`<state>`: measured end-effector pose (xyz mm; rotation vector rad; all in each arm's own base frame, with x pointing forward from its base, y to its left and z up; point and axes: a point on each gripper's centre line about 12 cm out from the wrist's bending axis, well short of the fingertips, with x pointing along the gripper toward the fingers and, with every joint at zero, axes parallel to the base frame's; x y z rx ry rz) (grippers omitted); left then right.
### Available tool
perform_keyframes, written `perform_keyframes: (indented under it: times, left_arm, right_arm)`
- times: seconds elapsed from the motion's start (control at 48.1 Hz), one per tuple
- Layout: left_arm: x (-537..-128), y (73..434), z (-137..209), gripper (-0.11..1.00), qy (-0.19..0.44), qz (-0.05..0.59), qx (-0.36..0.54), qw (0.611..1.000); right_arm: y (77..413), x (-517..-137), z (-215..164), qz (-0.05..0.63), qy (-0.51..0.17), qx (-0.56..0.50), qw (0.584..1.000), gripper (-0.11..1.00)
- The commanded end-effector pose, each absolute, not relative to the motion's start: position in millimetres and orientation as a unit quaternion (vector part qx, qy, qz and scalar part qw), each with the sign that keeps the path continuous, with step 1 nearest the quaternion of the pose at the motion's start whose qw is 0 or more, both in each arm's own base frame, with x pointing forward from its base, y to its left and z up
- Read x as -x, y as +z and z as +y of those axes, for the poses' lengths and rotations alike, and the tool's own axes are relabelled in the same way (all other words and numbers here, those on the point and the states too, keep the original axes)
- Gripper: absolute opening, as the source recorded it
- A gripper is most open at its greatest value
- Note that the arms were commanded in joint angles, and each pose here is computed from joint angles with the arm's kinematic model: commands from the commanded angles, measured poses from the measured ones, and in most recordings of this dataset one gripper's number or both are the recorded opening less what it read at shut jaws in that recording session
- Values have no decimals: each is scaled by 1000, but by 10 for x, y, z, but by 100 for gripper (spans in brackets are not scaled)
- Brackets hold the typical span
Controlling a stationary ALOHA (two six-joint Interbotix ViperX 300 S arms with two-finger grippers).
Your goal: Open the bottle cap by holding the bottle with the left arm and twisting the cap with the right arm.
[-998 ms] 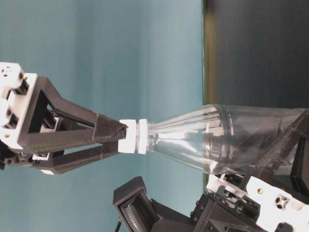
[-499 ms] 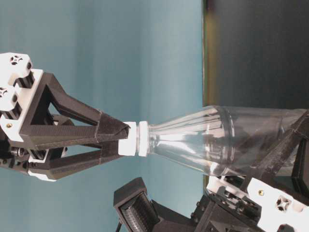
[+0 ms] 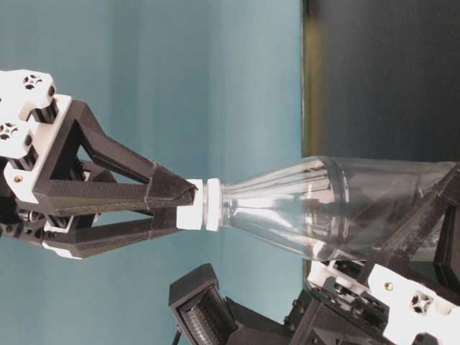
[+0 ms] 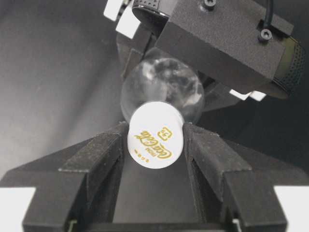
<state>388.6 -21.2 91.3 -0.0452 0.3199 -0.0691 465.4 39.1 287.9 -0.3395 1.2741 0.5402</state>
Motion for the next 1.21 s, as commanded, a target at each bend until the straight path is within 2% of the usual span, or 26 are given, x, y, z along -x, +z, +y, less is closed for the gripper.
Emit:
perform_keyframes:
  times: [0.0,0.166,0.312,0.374,0.707,0.852,0.915,1.018,1.185]
  left_arm:
    - [-3901,936,-206,82,-33,156,28,987]
    - [-3897,937,-206,82,-33,156,28,987]
    - [-3896,934,-199,82,-31,158,28,987]
    - [-3898,929,-200,82,-32,161,29,986]
    - [-3889,913,-199,82,-31,167,28,985]
    - [-3889,913,-199,82,-31,167,29,985]
    - [-3889,913,-205,82,-32,167,30,985]
    - [-3888,907,-205,82,-32,168,30,985]
    - [-3884,909,-211,82,-32,168,31,985]
  right_arm:
    - [2851,-4637,491,589,252,155,752,37]
    - [2872,-4632,485,588,249,155,754,40]
    - [2954,-4637,481,574,240,154,768,71]
    - [2999,-4641,480,568,230,146,776,76]
    - [3424,-4498,420,550,161,89,814,76]
    - [3699,-4507,398,544,71,-37,835,76]
    - [3770,-4525,357,548,20,-110,829,76]
    - [3770,-4529,280,570,-52,-201,795,76]
    - [3773,-4579,310,577,-115,-279,759,76]
